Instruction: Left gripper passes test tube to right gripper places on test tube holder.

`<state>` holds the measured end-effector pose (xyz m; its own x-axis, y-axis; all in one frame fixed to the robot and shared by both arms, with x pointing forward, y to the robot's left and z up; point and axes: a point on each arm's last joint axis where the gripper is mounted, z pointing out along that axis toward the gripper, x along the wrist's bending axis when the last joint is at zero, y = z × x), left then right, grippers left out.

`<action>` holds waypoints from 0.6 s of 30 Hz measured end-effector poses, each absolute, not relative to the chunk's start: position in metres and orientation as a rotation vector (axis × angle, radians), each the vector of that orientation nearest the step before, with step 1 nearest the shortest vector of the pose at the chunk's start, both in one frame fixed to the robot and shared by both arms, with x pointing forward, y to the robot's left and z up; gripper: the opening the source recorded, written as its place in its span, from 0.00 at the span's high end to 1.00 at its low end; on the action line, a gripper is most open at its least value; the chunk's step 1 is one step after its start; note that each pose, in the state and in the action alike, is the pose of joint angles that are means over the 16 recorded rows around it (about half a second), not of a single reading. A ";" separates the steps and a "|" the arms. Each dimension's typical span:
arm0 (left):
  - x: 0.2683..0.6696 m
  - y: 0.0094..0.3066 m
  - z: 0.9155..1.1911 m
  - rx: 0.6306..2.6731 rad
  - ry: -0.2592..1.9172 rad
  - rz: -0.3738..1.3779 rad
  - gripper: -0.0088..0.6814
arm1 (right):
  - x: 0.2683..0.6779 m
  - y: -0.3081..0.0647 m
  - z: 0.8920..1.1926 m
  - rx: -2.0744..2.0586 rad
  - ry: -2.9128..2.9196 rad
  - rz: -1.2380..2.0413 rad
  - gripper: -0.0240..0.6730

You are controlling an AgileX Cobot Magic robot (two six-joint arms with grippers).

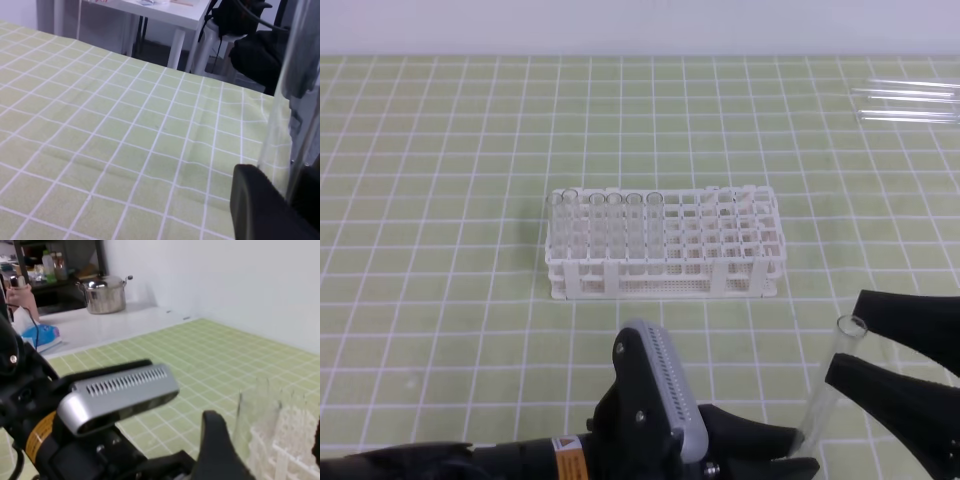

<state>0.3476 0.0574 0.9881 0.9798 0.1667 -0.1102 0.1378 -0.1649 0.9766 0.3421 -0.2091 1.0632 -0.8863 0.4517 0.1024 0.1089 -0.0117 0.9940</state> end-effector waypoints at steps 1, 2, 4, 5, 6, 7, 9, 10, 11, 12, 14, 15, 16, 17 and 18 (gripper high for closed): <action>0.348 0.057 0.988 1.742 0.227 0.026 0.85 | 0.343 -0.209 1.063 0.588 2.019 1.989 0.42; 0.348 0.057 0.988 1.742 0.227 0.026 0.85 | 0.344 -0.208 1.063 0.584 2.025 1.993 0.43; 0.348 0.057 0.988 1.742 0.226 0.026 0.85 | 0.345 -0.207 1.063 0.576 2.038 2.003 0.43; 0.348 0.057 0.988 1.742 0.226 0.026 0.85 | 0.347 -0.207 1.063 0.572 2.045 2.008 0.44; 0.347 0.057 0.988 1.742 0.226 0.026 0.85 | 0.348 -0.206 1.063 0.568 2.053 2.014 0.44; 0.347 0.057 0.988 1.742 0.226 0.026 0.85 | 0.349 -0.205 1.063 0.563 2.060 2.021 0.45; 0.347 0.057 0.988 1.741 0.225 0.025 0.86 | 0.351 -0.204 1.063 0.553 2.075 2.035 0.47; 0.347 0.057 0.988 1.739 0.224 0.025 0.87 | 0.352 -0.203 1.063 0.547 2.081 2.041 0.48; 0.347 0.057 0.988 1.739 0.224 0.025 0.87 | 0.353 -0.203 1.063 0.540 2.087 2.048 0.49; 0.347 0.057 0.988 1.739 0.224 0.025 0.87 | 0.355 -0.202 1.064 0.533 2.092 2.055 0.50; 0.347 0.057 0.988 1.739 0.224 0.025 0.87 | 0.357 -0.201 1.065 0.518 2.100 2.065 0.52; 0.347 0.057 0.988 1.740 0.224 0.025 0.87 | 0.358 -0.201 1.066 0.510 2.102 2.070 0.54; 0.347 0.057 0.989 1.738 0.224 0.025 0.88 | 0.358 -0.200 1.067 0.502 2.103 2.073 0.55; 0.347 0.057 0.989 1.736 0.225 0.025 0.89 | 0.359 -0.200 1.068 0.496 2.104 2.077 0.56; 0.347 0.057 0.989 1.735 0.225 0.025 0.90 | 0.360 -0.200 1.069 0.490 2.103 2.080 0.57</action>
<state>0.3475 0.0573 0.9889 0.9802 0.1646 -0.1098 0.1362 -0.1588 0.9779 0.3597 -0.1997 1.0685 -0.9366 0.3273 0.1253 0.1290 -0.0104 0.9916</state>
